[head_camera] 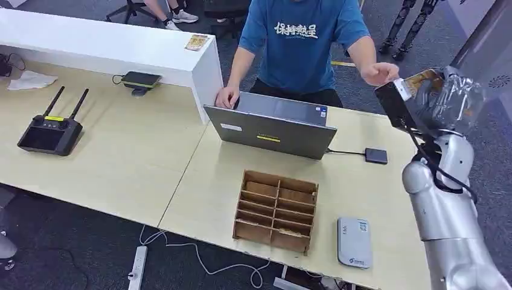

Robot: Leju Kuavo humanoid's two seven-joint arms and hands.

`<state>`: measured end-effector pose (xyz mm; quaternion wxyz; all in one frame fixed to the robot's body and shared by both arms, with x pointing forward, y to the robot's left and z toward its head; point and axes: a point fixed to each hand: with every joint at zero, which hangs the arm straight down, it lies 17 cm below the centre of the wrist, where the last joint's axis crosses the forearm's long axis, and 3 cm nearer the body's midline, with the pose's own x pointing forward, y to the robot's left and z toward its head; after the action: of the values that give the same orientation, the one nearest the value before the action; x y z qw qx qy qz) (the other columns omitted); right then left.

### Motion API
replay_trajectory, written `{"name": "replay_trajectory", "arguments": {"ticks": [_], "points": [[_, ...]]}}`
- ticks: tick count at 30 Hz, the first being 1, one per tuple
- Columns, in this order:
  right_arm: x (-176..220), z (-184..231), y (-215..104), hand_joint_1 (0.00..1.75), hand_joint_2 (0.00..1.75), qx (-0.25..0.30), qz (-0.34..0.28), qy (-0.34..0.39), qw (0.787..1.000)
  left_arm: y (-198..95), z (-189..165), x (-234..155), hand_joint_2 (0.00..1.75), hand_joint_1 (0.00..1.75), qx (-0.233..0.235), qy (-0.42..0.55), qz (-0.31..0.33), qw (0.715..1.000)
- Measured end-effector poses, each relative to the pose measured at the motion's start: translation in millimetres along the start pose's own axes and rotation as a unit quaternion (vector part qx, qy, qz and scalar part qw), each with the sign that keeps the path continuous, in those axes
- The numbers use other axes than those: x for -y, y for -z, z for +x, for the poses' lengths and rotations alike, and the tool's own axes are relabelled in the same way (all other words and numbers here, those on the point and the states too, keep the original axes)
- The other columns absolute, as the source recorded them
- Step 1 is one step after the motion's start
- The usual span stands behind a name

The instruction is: Pass the card to the sensor for recognition and then transmit it.

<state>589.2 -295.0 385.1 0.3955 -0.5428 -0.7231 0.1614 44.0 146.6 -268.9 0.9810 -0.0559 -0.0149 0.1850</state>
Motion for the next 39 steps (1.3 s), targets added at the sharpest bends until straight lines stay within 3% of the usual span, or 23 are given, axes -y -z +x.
{"name": "replay_trajectory", "arguments": {"ticks": [7, 35, 36, 37, 39], "points": [[7, 2, 29, 1.75, 1.75, 0.004, -0.017, -0.045, 0.999, 0, 2, -1, 0.0, 0.0, 0.0, 0.015, 0.001, 1.0], [-13, 1, 23, 1.75, 1.75, -0.001, 0.006, -0.047, 0.999, 0, 4, -3, 0.0, 0.0, 0.001, 0.016, 0.002, 1.0], [-13, 3, 23, 1.15, 1.75, 0.001, 0.006, -0.047, 0.999, 0, 4, -3, 0.0, 0.0, 0.001, 0.016, 0.002, 1.0], [-13, 4, 22, 0.0, 1.75, 0.002, 0.005, -0.045, 0.999, 0, 4, -3, 0.0, 0.0, 0.001, 0.016, 0.002, 1.0], [-13, 7, 22, 0.0, 1.75, 0.004, 0.003, -0.042, 0.999, 0, 4, -3, 0.0, 0.0, 0.001, 0.015, 0.002, 1.0]]}}
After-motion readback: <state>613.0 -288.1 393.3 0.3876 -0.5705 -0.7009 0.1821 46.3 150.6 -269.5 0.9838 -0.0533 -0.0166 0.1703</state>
